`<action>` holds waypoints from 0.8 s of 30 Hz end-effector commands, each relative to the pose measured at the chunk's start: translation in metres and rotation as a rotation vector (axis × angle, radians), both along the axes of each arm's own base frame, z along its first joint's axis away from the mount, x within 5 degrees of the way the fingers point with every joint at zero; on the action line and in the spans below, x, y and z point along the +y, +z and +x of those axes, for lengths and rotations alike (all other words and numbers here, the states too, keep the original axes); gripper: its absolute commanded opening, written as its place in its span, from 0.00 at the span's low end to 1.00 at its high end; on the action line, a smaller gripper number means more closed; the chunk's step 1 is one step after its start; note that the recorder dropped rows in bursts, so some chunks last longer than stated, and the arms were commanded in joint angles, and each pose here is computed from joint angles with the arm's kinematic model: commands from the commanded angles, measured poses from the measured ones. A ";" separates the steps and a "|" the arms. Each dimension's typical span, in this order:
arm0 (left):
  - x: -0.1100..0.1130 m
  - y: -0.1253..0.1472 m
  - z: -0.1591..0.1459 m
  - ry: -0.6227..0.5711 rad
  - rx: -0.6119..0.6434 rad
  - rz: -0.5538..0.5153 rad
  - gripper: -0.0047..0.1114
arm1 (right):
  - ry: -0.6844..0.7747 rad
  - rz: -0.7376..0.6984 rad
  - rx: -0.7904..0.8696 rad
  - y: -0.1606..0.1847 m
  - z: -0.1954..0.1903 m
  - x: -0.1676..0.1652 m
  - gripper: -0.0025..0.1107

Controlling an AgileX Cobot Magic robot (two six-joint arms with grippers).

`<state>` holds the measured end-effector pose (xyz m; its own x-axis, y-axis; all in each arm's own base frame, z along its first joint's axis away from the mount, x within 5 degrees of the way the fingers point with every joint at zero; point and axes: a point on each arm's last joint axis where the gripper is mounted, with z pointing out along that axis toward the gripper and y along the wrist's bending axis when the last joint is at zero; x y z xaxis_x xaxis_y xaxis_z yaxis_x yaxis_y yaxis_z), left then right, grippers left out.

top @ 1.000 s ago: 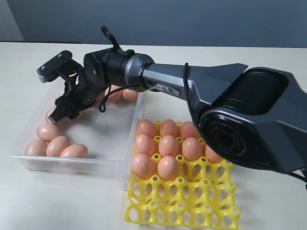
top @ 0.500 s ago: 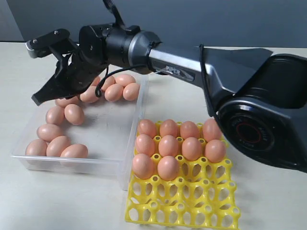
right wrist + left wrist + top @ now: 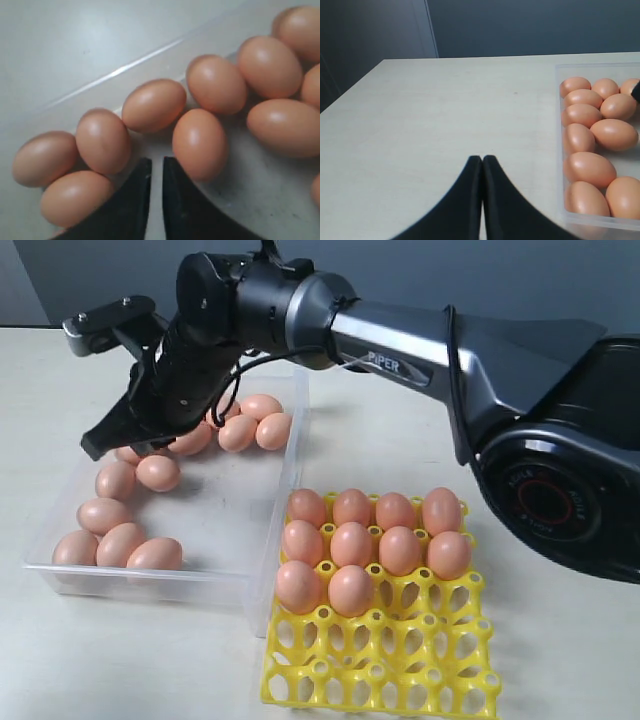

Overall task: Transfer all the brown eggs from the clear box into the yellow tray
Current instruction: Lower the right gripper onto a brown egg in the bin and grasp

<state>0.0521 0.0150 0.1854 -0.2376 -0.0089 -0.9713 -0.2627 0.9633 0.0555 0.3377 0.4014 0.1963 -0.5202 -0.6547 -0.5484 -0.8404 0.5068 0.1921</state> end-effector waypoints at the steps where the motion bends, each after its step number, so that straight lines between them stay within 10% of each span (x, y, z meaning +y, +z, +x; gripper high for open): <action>1: 0.000 0.000 0.000 -0.005 -0.012 0.003 0.04 | 0.087 0.008 0.043 -0.012 -0.001 -0.001 0.36; 5: 0.000 0.000 0.000 -0.005 -0.012 0.003 0.04 | 0.059 0.054 -0.024 -0.011 0.006 0.003 0.54; 24: 0.000 0.000 0.000 -0.005 -0.012 0.003 0.04 | 0.055 -0.037 -0.101 -0.063 0.027 -0.002 0.50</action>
<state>0.0521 0.0150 0.1854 -0.2376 -0.0089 -0.9713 -0.2627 0.9633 0.0555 0.3590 0.4012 0.1369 -0.4501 -0.6977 -0.5574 -0.8762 0.4655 0.1249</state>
